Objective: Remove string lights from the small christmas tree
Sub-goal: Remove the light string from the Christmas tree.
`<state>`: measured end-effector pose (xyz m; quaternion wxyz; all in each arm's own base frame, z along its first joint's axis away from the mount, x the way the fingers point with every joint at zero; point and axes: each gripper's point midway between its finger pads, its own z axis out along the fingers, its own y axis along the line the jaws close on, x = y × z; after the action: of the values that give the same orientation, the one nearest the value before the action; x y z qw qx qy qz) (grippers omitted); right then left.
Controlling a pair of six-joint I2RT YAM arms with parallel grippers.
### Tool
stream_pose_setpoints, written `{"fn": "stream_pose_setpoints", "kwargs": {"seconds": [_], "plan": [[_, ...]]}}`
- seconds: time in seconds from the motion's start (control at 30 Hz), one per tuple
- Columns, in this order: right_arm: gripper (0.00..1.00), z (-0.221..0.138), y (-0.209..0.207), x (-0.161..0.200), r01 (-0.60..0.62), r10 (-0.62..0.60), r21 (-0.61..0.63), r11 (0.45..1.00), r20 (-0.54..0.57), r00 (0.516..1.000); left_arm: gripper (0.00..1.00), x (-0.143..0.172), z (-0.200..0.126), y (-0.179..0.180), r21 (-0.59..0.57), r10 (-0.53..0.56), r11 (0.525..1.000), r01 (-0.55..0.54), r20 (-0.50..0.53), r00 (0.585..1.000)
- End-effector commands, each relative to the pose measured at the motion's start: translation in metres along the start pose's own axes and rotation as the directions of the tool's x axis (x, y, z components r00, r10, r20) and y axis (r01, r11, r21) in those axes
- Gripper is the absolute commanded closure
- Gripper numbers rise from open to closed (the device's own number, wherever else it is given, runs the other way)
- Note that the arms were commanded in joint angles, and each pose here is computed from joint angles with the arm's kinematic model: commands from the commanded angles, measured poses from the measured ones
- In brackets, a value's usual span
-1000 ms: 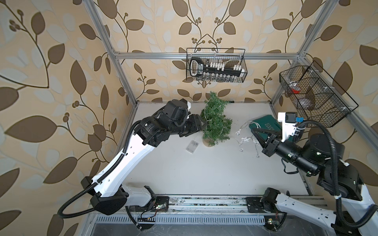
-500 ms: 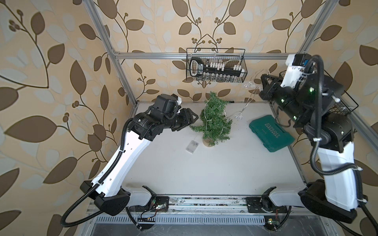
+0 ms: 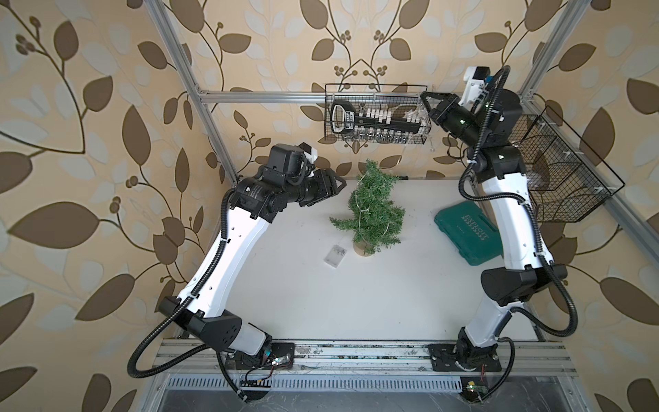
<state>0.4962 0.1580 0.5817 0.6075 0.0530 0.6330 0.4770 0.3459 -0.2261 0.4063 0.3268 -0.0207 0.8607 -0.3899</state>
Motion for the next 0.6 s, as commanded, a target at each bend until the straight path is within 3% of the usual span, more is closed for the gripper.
{"fn": "stream_pose_setpoints", "kwargs": {"seconds": [0.0, 0.1, 0.27, 0.43, 0.57], "plan": [[1.00, 0.020, 0.083, 0.016, -0.007, 0.003, -0.321, 0.947, -0.013, 1.000, 0.25, -0.023, 0.008, -0.020, 0.084, 0.127, 0.988, -0.129, 0.029, 0.991], [1.00, 0.036, 0.111, 0.050, -0.031, 0.009, -0.411, 0.911, -0.055, 0.998, 0.21, -0.040, 0.016, -0.033, 0.119, 0.212, 0.969, -0.218, 0.060, 0.975], [1.00, 0.043, 0.125, 0.088, -0.056, 0.001, -0.447, 0.893, -0.122, 0.993, 0.12, -0.060, 0.027, -0.030, 0.087, 0.319, 0.940, -0.329, 0.113, 0.941], [1.00, 0.038, 0.130, 0.085, -0.050, -0.006, -0.461, 0.886, -0.120, 0.993, 0.08, -0.086, 0.038, -0.007, 0.014, 0.299, 0.952, -0.306, 0.173, 0.939], [1.00, 0.035, 0.133, 0.087, -0.022, -0.041, -0.466, 0.885, -0.125, 0.991, 0.13, -0.102, 0.051, 0.003, 0.033, 0.225, 0.971, -0.236, 0.199, 0.954]]}}
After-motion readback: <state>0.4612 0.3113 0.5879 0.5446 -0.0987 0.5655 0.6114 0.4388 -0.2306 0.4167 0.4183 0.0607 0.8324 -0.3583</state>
